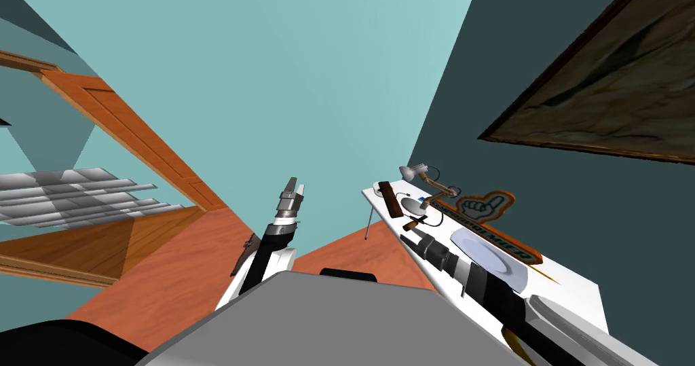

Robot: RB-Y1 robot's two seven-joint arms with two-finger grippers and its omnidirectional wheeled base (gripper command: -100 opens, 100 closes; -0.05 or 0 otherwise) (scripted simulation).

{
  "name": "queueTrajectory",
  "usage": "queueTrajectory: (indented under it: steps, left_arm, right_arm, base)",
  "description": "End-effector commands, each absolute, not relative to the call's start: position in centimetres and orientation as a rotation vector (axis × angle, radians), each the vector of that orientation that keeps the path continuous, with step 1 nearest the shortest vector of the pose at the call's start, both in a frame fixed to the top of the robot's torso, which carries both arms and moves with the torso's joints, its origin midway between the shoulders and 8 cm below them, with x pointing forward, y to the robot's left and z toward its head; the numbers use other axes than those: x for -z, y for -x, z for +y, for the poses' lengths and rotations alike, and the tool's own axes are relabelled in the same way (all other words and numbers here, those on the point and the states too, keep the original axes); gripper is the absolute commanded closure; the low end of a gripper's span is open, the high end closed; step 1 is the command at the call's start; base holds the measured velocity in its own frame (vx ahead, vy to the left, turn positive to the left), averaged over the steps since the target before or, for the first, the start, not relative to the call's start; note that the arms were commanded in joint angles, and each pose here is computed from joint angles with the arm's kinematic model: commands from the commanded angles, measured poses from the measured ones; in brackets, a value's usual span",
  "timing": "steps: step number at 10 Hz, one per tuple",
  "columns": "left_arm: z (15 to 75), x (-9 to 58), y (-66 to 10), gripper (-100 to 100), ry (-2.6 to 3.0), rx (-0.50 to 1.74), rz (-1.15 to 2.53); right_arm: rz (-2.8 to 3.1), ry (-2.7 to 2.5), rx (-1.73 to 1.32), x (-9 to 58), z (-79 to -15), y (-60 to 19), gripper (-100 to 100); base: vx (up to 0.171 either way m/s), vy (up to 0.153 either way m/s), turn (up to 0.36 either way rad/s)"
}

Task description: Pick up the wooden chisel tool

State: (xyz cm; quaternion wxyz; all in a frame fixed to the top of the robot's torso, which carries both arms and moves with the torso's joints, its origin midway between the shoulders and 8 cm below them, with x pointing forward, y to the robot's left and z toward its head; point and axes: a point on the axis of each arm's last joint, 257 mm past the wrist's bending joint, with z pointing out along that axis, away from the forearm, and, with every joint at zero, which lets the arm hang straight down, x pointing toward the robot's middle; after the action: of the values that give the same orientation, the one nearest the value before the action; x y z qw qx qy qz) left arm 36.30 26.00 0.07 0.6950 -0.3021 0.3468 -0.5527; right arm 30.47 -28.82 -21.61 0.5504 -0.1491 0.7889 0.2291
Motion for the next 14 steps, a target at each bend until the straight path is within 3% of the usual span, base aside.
queueTrajectory:
  steps: [1,14]
  left_arm:
    - [26.0,-0.1,-36.3,0,0.674,1.234,0.774]
    - [26.0,-0.1,-36.3,0,0.674,1.233,0.774]
  right_arm:
    - [1.900,0.411,-0.516,22.3,-29.0,-30.1,-100]
    - [2.147,0.887,-0.241,28.2,-36.2,-25.8,-100]
  base:
    - [0.003,-0.011,0.109]
    - [0.008,-0.012,0.084]
